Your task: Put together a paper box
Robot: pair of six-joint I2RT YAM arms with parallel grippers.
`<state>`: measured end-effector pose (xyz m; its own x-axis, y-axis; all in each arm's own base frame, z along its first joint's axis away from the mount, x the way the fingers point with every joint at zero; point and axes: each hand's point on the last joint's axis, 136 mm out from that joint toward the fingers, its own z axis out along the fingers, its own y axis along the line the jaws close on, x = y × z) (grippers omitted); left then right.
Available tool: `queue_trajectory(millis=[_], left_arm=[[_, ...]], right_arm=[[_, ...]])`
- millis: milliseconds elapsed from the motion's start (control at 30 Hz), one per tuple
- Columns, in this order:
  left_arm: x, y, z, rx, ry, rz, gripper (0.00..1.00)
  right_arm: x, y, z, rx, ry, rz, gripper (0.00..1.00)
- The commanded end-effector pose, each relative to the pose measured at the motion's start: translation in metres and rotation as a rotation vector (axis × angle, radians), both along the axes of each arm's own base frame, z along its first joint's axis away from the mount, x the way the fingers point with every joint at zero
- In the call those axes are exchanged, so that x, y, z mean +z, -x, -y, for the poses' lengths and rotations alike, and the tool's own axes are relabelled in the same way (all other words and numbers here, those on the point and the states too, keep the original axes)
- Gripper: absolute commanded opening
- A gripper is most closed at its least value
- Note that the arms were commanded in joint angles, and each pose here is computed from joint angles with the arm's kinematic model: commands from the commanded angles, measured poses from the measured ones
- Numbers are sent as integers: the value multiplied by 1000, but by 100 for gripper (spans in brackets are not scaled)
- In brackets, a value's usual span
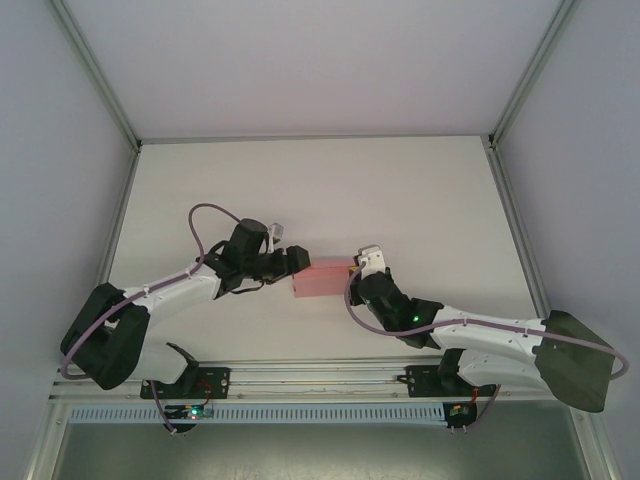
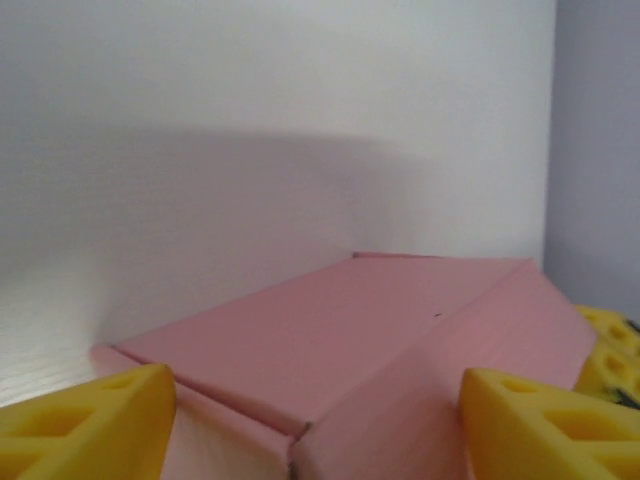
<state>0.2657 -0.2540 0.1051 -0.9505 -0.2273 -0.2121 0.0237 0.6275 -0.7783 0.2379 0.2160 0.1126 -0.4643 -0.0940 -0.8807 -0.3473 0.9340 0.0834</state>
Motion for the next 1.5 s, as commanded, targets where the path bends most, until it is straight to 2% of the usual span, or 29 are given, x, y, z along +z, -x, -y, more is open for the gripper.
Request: queue_trajectory(millis=[0, 67, 267, 367, 400, 533, 633, 733, 833, 967, 1133, 1167, 1233, 1333, 1467], left_arm=[[-32, 13, -11, 21, -48, -81, 67], [-37, 17, -12, 18, -44, -92, 66], [-46, 24, -16, 1, -78, -100, 63], [-50, 24, -17, -5, -86, -108, 61], [-51, 24, -16, -5, -85, -109, 61], [-52, 26, -15, -26, -88, -105, 60], [-54, 28, -15, -30, -95, -109, 60], [-55, 28, -17, -26, -106, -109, 59], [-60, 30, -19, -21, -111, -112, 59], [-71, 36, -21, -25, -115, -127, 56], [-84, 42, -23, -19, -95, -148, 49], [-86, 43, -22, -27, -91, -151, 45], [-91, 46, -23, -33, -97, -165, 35], [-97, 48, -23, -35, -99, -178, 25], [-104, 52, -27, -29, -113, -180, 7]], right_arm=[[-47, 32, 10, 108, 140, -163, 12], [-32, 30, 5, 115, 96, -139, 27], [28, 22, -2, 119, -86, -49, 51], [52, 18, -4, 145, -153, -21, 79], [57, 16, -4, 143, -165, -14, 83], [64, -1, 4, 68, -181, -18, 89], [56, -12, 2, 36, -152, -49, 88], [32, -17, 3, 9, -92, -121, 83], [-4, -15, 16, -47, -96, -224, 67], [-44, -2, 29, -86, -165, -339, 53], [-77, 13, 43, -108, -191, -376, 44], [-81, 15, 44, -103, -193, -387, 43], [-87, 18, 45, -99, -187, -407, 33], [-94, 23, 44, -87, -174, -434, 27], [-107, 28, 50, -100, -169, -450, 25]])
